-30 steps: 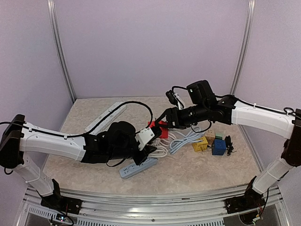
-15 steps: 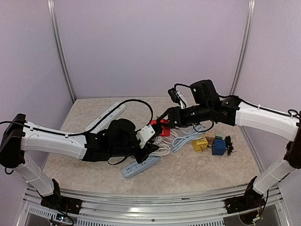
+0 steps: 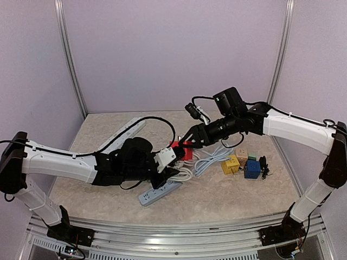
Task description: Pull the plug off the socket
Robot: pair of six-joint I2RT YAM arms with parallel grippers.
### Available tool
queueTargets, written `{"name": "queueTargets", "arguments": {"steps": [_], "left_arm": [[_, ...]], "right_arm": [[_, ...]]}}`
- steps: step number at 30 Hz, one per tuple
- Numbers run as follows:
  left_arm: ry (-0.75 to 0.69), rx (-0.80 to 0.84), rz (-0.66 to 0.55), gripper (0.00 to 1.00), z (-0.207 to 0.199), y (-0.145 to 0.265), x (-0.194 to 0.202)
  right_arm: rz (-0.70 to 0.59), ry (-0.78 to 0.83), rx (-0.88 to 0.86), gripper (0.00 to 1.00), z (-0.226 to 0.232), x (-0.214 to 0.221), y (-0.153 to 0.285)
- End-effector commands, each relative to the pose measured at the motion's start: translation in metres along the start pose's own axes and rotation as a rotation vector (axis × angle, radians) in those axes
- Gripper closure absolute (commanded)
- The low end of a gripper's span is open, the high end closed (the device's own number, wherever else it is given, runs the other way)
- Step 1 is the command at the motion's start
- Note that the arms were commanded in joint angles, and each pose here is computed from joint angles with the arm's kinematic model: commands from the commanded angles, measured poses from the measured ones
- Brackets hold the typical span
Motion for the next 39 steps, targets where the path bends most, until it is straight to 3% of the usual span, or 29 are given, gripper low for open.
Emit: {"name": "queueTargets", "arguments": {"steps": [1,12,22,27,33,39], "left_arm": [[-0.020,-0.071,0.020,1.00,0.016,0.013,0.004],[-0.136,-0.090,0.062,1.00,0.008,0.011,0.000],[0.148,-0.068,-0.058,1.00,0.015,0.008,-0.031],[0.239,-0.033,-0.094,1.00,0.013,0.005,-0.045],[0.218,0.007,-0.099,1.00,0.007,0.006,-0.042],[0.121,0.047,-0.092,1.00,-0.002,0.012,-0.033]], "right_arm": [[0.026,0.051,-0.083,1.00,0.002,-0.003,0.010],[0.088,0.026,-0.032,1.00,-0.014,0.007,0.000],[-0.316,-0.127,0.231,1.00,-0.037,-0.034,0.037],[-0.427,-0.157,0.353,1.00,-0.047,-0.041,0.054],[-0.389,-0.132,0.321,1.00,-0.043,-0.040,0.048],[-0.262,0.000,0.104,1.00,-0.013,-0.042,0.030]]}}
Point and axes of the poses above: each gripper's point midway between its finger pads, its own y axis back along the fingers, its own z axis along the line the jaws close on, x = y × z, the point moved 3 cm from there along y, back along the fingers, and after that the axes turned 8 degrees about -y, right-handed, at the moved point
